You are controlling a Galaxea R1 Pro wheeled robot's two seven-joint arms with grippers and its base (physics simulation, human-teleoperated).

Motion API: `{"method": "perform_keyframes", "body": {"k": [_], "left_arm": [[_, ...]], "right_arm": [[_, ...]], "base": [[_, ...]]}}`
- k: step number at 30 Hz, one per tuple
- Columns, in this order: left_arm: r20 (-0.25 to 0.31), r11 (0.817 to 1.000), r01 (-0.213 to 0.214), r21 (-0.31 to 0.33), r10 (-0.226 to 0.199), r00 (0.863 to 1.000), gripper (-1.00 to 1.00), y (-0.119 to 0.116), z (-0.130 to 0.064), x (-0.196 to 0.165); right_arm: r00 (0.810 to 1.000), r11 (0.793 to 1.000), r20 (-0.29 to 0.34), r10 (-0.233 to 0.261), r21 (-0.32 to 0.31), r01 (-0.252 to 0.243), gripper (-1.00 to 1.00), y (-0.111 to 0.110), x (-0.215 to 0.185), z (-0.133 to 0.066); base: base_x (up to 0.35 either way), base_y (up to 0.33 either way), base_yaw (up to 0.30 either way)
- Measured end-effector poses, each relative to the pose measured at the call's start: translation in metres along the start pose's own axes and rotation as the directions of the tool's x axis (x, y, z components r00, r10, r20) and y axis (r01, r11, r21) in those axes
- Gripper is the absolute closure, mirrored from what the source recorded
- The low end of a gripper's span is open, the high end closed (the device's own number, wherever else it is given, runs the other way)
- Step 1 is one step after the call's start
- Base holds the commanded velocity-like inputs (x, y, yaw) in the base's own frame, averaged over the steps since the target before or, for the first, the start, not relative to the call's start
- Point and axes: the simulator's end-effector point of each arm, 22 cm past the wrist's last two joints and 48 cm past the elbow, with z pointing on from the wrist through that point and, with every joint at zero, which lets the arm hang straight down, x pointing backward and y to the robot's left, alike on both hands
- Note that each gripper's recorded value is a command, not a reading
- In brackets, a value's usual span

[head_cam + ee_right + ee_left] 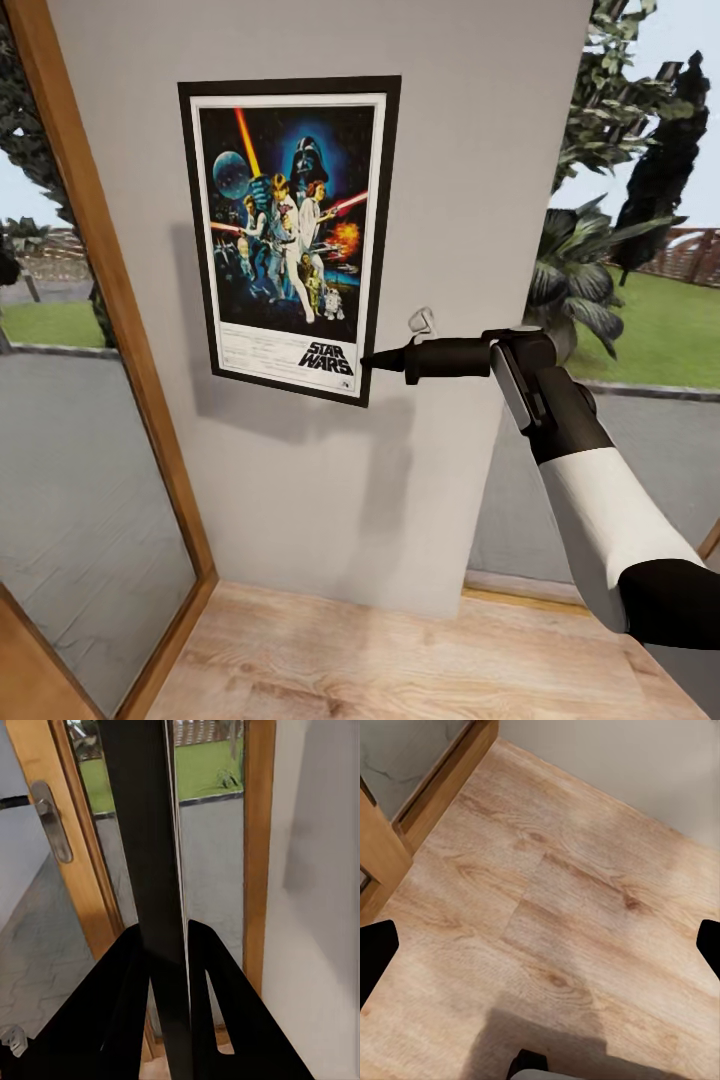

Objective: Pick up the poster from the kitchen countertop and hang it on one of the wall nails in the kitchen.

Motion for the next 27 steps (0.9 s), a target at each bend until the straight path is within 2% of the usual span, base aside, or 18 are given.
{"method": "perform_keyframes", "body": {"k": [5, 12, 27], "left_arm": [[0.0, 1.0, 0.0, 0.0, 0.0, 1.0, -1.0, 0.0, -0.0001, 0.0], [0.0, 1.0, 0.0, 0.0, 0.0, 1.0, -1.0, 0.0, -0.0002, 0.0], [0.001, 1.0, 0.0, 0.0, 0.0, 1.0, -1.0, 0.0002, -0.0002, -0.0002]], "right_arm": [[1.0, 1.0, 0.001, -0.001, 0.0, 0.001, 1.0, 0.0003, -0.0002, -0.0001], [1.0, 1.0, 0.001, -0.001, 0.0, 0.001, 1.0, 0.0002, -0.0002, -0.0002], [1.0, 1.0, 0.001, -0.001, -0.001, 0.001, 1.0, 0.0004, -0.0003, -0.0001]], "base": [[0.061, 0.0, 0.0], [0.213, 0.0, 0.0], [0.061, 0.0, 0.0]]}}
